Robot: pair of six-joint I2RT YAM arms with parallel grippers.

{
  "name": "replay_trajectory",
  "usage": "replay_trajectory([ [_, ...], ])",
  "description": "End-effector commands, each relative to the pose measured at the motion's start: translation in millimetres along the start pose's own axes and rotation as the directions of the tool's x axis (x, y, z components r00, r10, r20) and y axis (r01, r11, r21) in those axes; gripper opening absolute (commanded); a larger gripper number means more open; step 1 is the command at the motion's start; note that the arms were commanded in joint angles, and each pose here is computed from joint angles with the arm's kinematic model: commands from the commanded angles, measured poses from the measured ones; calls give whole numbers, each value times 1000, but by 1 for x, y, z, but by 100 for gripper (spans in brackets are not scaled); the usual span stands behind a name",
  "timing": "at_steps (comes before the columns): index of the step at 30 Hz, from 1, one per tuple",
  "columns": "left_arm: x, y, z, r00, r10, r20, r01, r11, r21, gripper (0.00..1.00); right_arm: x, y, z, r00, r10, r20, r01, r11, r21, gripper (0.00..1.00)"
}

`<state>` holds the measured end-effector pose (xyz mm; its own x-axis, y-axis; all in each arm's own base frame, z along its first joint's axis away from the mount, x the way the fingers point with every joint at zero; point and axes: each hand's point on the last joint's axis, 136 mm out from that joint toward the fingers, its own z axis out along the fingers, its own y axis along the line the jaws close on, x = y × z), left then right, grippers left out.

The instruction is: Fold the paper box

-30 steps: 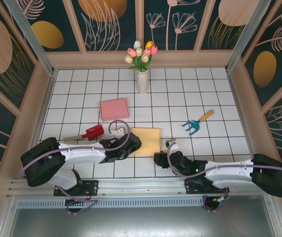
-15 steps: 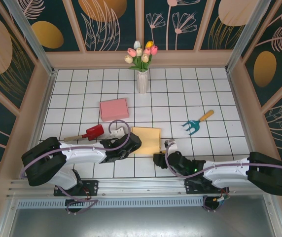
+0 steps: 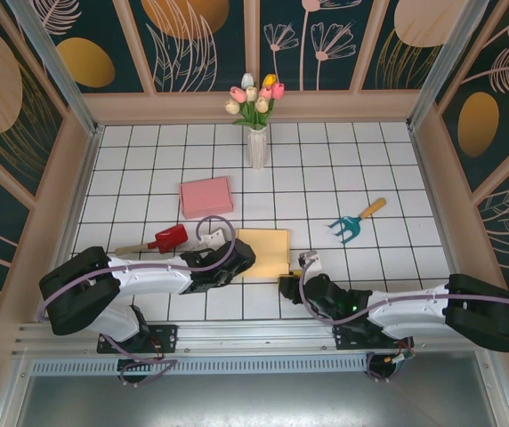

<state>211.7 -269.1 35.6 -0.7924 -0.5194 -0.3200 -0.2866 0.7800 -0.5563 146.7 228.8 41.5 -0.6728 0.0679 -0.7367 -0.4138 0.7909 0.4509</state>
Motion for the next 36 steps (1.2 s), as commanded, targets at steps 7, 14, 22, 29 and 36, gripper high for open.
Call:
replay_trajectory([
  [7, 7, 40, 7, 999, 44, -12, -45, 990, -131, 59, -5, -17, -3, 998, -19, 67, 17, 1000, 21, 37],
  [14, 9, 41, 10, 998, 51, -21, -53, 990, -131, 58, -9, -9, -1, 998, -9, 60, 11, 999, -39, 37],
  [22, 10, 41, 11, 998, 50, -25, -53, 991, -126, 58, -13, -19, 1, 997, -12, 77, 13, 1000, -8, 37],
  [29, 11, 42, 12, 998, 51, -27, -54, 991, -126, 58, -10, -27, 2, 996, -18, 83, 18, 1000, -1, 36],
  [36, 12, 40, 14, 998, 54, -32, -58, 990, -128, 57, -5, -25, 13, 998, -42, 48, 41, 999, 8, 36],
])
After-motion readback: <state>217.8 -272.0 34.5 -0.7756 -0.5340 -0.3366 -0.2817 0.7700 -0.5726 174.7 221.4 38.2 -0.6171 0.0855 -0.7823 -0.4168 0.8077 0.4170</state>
